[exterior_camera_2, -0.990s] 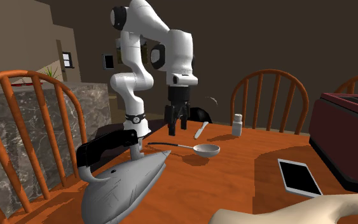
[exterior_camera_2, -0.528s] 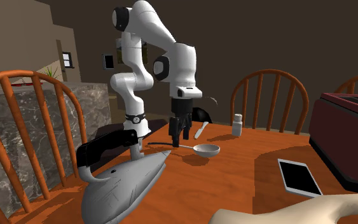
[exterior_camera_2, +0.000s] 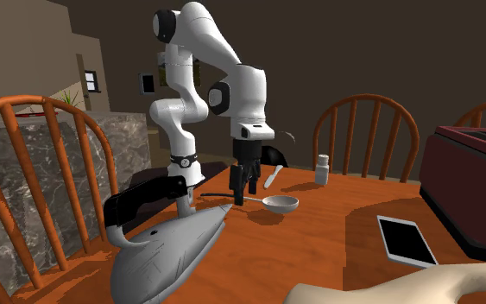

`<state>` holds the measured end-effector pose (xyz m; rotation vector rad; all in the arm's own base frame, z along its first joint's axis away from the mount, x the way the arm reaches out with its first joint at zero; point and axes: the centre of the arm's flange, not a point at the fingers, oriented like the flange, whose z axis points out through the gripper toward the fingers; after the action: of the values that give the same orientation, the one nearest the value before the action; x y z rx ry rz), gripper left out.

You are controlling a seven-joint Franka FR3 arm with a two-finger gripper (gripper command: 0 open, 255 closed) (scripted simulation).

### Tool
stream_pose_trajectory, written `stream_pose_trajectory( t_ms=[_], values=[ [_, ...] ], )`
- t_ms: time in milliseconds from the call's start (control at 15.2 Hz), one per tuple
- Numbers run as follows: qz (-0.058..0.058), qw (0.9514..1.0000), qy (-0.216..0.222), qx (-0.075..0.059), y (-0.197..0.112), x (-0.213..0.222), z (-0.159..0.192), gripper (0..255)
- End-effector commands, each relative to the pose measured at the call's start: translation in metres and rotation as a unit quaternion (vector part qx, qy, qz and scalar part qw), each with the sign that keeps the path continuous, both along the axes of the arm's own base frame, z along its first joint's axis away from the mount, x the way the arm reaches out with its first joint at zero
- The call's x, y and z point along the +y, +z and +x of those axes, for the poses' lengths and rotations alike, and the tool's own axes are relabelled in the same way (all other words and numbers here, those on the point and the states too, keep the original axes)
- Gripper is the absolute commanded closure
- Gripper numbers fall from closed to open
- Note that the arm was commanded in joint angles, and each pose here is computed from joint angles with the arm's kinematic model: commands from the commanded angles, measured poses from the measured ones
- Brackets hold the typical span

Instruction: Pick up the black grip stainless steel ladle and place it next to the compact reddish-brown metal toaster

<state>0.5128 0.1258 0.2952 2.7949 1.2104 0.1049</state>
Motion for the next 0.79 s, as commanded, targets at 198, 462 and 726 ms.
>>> stream_pose_trajectory(
  t_ms=[198,462,726],
  values=[
    [0.0,1.0,0.0,0.0,0.0,0.0,0.0,255],
    [0.0,1.0,0.0,0.0,0.0,0.0,0.0,255],
    [0.0,1.0,0.0,0.0,0.0052,0.0,0.0,255]
  ],
)
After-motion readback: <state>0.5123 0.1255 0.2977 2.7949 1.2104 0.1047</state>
